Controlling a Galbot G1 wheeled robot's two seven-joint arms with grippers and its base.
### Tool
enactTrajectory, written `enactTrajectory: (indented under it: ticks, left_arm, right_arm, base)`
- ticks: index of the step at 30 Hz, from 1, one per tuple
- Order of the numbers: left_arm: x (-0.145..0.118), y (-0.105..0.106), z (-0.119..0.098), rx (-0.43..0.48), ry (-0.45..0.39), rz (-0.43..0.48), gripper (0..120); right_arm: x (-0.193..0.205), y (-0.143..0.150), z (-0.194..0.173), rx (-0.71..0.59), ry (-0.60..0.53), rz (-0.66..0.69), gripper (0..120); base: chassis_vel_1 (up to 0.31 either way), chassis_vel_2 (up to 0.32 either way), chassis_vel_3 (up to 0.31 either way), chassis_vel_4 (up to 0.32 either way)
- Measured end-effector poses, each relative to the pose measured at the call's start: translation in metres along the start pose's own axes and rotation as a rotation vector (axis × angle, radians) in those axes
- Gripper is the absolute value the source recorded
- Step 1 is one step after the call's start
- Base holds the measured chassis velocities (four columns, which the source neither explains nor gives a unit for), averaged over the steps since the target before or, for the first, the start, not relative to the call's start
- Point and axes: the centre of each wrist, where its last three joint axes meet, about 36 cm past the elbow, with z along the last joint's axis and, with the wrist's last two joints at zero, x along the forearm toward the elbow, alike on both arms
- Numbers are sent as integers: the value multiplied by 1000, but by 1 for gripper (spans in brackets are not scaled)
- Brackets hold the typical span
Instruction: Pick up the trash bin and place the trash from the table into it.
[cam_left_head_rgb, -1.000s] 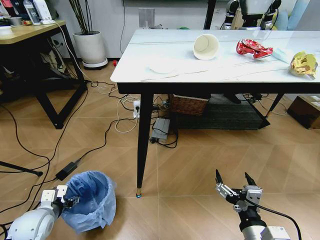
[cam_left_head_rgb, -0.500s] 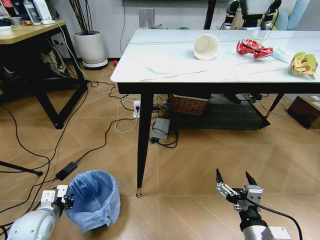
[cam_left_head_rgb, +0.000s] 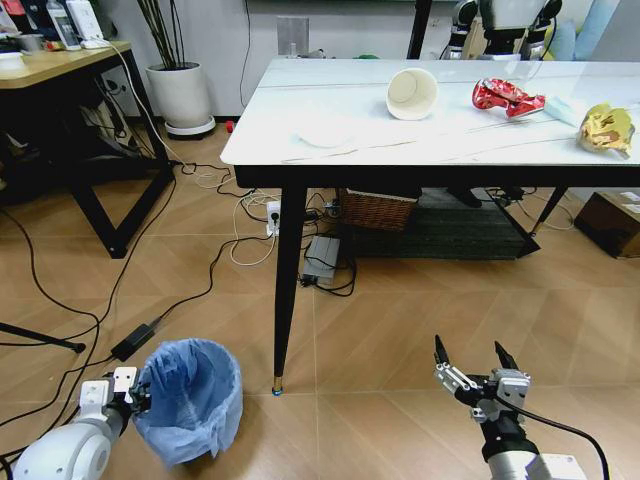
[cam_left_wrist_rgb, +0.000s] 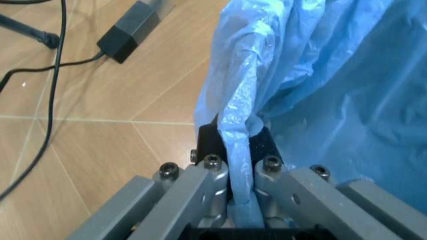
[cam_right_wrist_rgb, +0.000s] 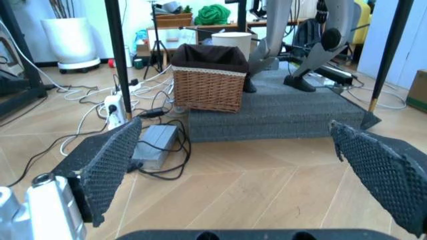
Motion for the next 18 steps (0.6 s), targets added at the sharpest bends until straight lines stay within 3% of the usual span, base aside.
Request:
enactTrajectory:
  ticks: [10,18]
  left_arm:
    - [29,-7,-14,75,-62,-17,0]
    - [59,-23,-25,201,-93,-9,0]
  right_arm:
    - [2,1,-1,5,1,-4,100]
    - [3,1,-1,15,0,-2,100]
  base:
    - [0,0,0,0]
    - [0,0,0,0]
